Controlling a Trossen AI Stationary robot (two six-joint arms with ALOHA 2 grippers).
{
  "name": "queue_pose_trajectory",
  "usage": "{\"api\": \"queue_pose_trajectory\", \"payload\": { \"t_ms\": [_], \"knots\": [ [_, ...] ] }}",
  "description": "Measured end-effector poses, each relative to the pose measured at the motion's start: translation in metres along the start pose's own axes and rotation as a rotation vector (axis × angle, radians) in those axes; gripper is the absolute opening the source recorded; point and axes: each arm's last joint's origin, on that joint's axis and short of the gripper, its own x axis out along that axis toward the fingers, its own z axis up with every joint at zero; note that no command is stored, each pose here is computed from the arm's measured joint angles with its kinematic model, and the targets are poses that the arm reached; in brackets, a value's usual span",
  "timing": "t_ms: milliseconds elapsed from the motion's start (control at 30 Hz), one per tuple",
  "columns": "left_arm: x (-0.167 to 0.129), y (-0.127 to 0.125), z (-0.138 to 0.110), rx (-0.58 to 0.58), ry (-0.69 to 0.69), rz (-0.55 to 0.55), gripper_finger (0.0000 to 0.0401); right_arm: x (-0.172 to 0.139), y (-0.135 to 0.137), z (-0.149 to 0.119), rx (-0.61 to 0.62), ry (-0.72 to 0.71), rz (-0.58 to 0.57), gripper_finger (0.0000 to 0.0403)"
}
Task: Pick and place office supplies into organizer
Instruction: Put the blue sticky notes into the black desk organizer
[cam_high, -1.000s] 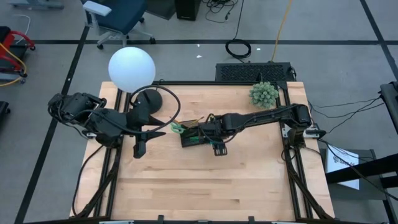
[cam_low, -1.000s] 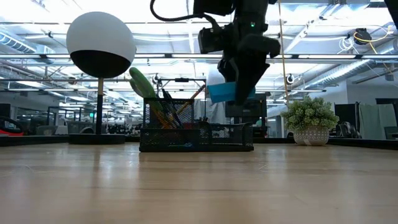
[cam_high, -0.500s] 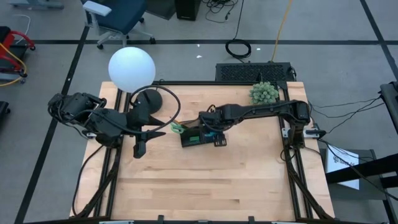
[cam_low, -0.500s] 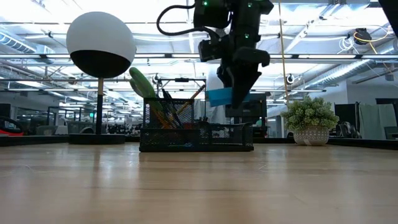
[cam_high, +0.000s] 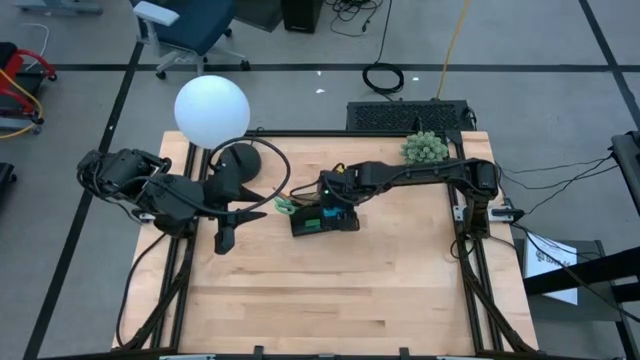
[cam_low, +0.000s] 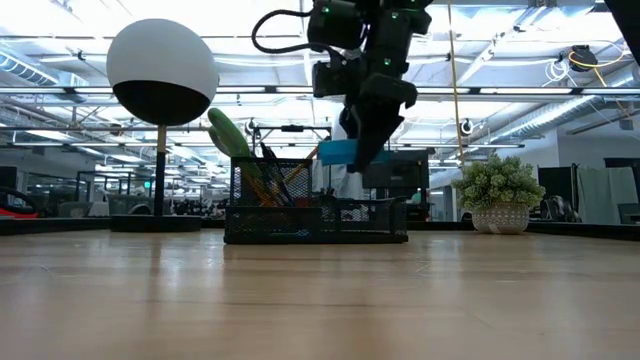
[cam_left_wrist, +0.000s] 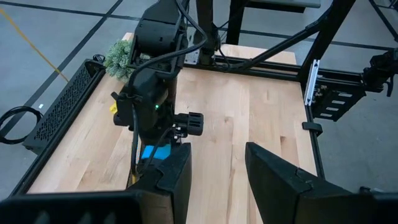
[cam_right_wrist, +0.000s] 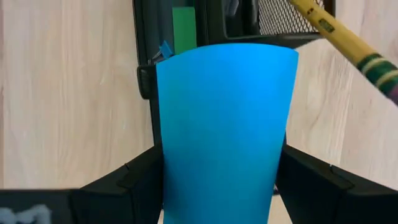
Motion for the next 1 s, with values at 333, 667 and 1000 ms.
{"api": "queue_pose_trajectory", "payload": {
  "t_ms": [333, 667, 1000],
  "knots": [
    [0.000, 0.000, 0.000, 0.000, 0.000, 0.000, 0.0145, 0.021, 0.003, -0.012, 0.012, 0.015, 0.006, 0.0253],
    [0.000, 0.000, 0.000, 0.000, 0.000, 0.000, 0.0145, 0.026, 0.003, -0.012, 0.053, -0.017, -0.001, 0.0253],
    [0.000, 0.000, 0.000, 0.000, 0.000, 0.000, 0.0145, 0.027, 0.002, -0.010, 0.063, -0.044, -0.005, 0.0254]
  ]
}}
